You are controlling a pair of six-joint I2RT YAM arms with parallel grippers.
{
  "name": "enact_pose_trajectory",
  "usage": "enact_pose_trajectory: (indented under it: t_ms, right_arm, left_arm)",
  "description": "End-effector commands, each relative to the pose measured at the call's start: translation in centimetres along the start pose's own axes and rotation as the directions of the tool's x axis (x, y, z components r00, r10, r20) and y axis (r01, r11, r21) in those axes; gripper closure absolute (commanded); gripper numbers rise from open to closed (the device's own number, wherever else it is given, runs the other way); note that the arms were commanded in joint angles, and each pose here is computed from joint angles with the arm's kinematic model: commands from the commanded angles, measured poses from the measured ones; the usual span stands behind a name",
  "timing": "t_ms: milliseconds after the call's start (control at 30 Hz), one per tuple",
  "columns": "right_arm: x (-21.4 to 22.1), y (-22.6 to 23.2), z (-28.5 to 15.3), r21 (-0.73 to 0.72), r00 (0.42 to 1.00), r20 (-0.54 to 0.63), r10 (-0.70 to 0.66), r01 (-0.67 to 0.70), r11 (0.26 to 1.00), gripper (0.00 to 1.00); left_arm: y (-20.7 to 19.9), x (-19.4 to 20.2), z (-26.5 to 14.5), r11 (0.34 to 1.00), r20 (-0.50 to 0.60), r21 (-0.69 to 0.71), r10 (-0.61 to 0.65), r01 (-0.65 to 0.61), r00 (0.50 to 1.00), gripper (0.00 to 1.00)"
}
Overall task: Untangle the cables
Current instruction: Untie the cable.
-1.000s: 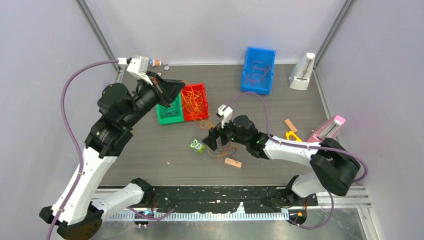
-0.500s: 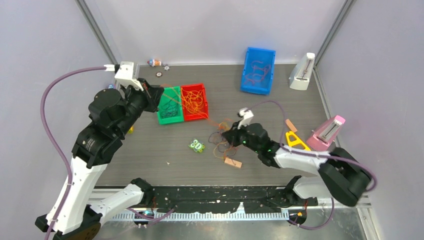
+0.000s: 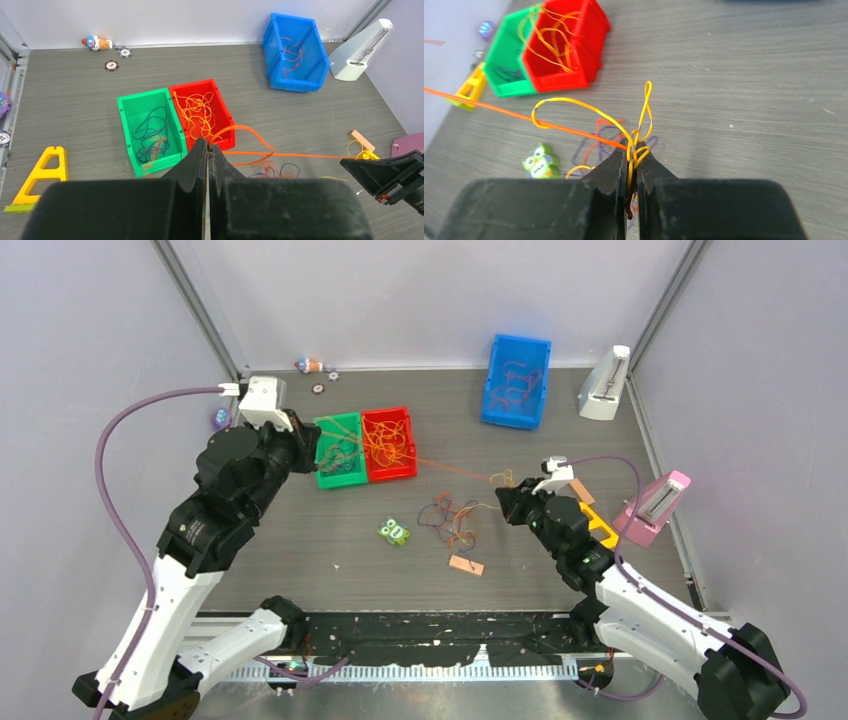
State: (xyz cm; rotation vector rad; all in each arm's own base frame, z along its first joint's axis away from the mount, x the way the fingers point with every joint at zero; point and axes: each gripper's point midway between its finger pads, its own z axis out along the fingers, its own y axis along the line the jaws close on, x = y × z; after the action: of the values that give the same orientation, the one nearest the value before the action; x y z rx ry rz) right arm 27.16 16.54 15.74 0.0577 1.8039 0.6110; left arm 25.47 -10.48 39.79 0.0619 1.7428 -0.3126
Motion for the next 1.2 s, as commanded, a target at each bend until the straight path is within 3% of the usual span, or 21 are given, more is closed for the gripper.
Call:
enact_pose_trajectory:
  t_ms: [0,167,267,300,467,567,600,700,733,800,933,1067,1167]
  right_arm:
    - [2.0,-5.6,-0.6,0.241,0.993,-0.089,-0.079,0.099,0.966,0.89]
    - [1.2,-6.7,-0.7,0.318,0.989,-0.095,-0.11,0.135,0.939,0.85]
    - [1.4,-6.8,-0.7,0.32,0.988,-0.105,-0.112,0.141,0.937,0.53]
    - [1.4,-6.8,-0.6,0.317,0.988,-0.106,-0.11,0.139,0.938,0.51]
    - [1.5,-5.7,-0.3,0.256,0.986,-0.115,-0.122,0.148,0.955,0.51]
    - [1.3,-4.6,0.1,0.199,0.983,-0.123,-0.135,0.158,0.967,0.55]
    - [1.2,-4.3,0.1,0.186,0.983,-0.125,-0.137,0.159,0.97,0.54]
    - [0.8,-2.7,0.5,0.115,0.979,-0.139,-0.148,0.164,0.98,0.44]
    - [0.8,-1.9,0.6,0.074,0.977,-0.15,-0.152,0.165,0.984,0.41]
    - [0.7,-0.5,0.8,0.013,0.972,-0.172,-0.162,0.167,0.986,0.35]
    - [1.0,-0.1,0.8,-0.009,0.967,-0.191,-0.166,0.167,0.986,0.34]
    - [1.1,-0.2,0.9,-0.012,0.97,-0.179,-0.163,0.163,0.986,0.34]
    - [1.2,-0.2,0.9,-0.013,0.971,-0.179,-0.16,0.161,0.987,0.34]
  left_arm:
    - [1.6,-4.0,-0.1,0.997,0.176,-0.072,-0.02,0.033,0.984,1.0]
    - [2.4,-3.1,0.5,0.992,0.152,-0.127,0.001,0.018,0.988,1.0]
    - [2.7,-2.8,0.7,0.99,0.147,-0.138,0.006,0.015,0.989,1.0]
    - [2.7,-2.8,0.7,0.99,0.147,-0.138,0.006,0.015,0.989,1.0]
    - [0.4,-1.9,1.6,1.0,0.112,-0.02,0.0,0.002,0.994,1.0]
    - [-2.1,1.3,3.4,0.995,-0.004,0.102,-0.002,0.003,1.0,1.0]
    - [-2.8,2.5,3.8,0.99,-0.042,0.138,-0.01,0.016,0.999,0.93]
    - [-4.3,7.1,5.4,0.977,-0.183,0.182,-0.075,0.108,0.98,0.39]
    - [-4.5,8.8,5.9,0.975,-0.241,0.17,-0.098,0.142,0.966,0.3]
    - [-4.3,12.0,6.3,0.971,-0.345,0.111,-0.161,0.21,0.925,0.21]
    - [-5.2,18.1,6.3,0.956,-0.547,0.06,-0.21,0.289,0.811,0.18]
    - [-6.3,22.1,7.7,0.946,-0.581,0.016,-0.255,0.325,0.773,0.16]
    - [-6.4,23.7,8.7,0.949,-0.583,-0.052,-0.282,0.311,0.763,0.01]
